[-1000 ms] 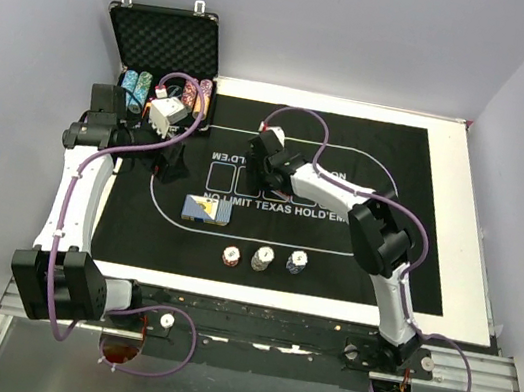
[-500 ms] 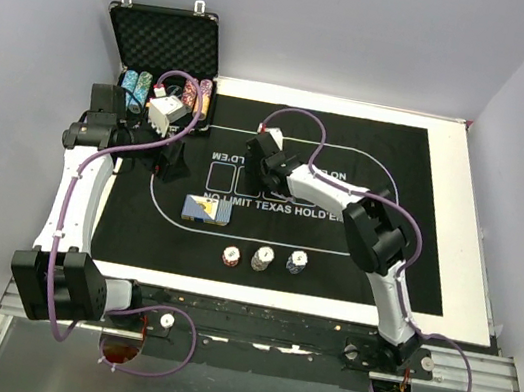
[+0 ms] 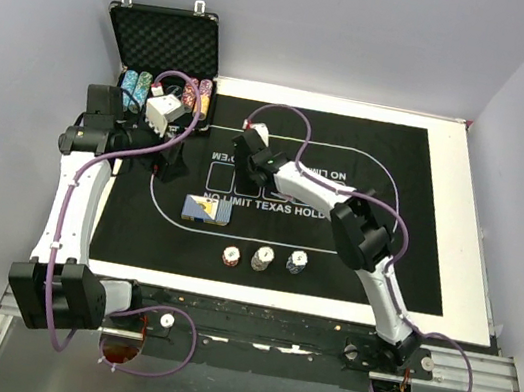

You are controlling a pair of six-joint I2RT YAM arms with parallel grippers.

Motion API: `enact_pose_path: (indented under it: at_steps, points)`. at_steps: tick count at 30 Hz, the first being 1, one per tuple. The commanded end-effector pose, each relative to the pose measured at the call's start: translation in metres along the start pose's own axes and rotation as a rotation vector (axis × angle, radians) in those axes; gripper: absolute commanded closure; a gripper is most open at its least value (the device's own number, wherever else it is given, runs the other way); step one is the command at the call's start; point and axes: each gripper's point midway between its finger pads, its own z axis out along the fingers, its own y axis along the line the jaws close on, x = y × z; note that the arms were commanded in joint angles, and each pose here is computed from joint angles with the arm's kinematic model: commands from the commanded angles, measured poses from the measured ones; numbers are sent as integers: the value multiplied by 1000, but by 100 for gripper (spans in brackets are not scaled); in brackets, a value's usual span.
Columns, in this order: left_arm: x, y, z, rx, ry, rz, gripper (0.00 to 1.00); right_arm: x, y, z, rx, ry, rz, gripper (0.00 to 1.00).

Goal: Distribute texas hold em gaming equipment

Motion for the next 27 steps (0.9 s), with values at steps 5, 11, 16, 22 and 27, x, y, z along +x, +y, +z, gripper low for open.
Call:
enact_pose_path:
  at_steps: [5, 11, 16, 22, 27]
  points:
    - [-8, 11, -15, -74, -47, -28, 1, 21, 67, 19, -89, 39, -97, 41]
    - [-7, 26, -28, -106, -64, -106, 1, 12, 130, 20, -228, -8, -126, 41]
    - [-2, 30, -35, -126, -75, -119, 1, 7, 169, 19, -341, -51, -120, 41]
    - [2, 30, -37, -127, -70, -129, 1, -5, 201, 16, -494, -100, -76, 39]
    - [4, 31, -37, -128, -67, -129, 1, -6, 205, 14, -512, -107, -71, 23]
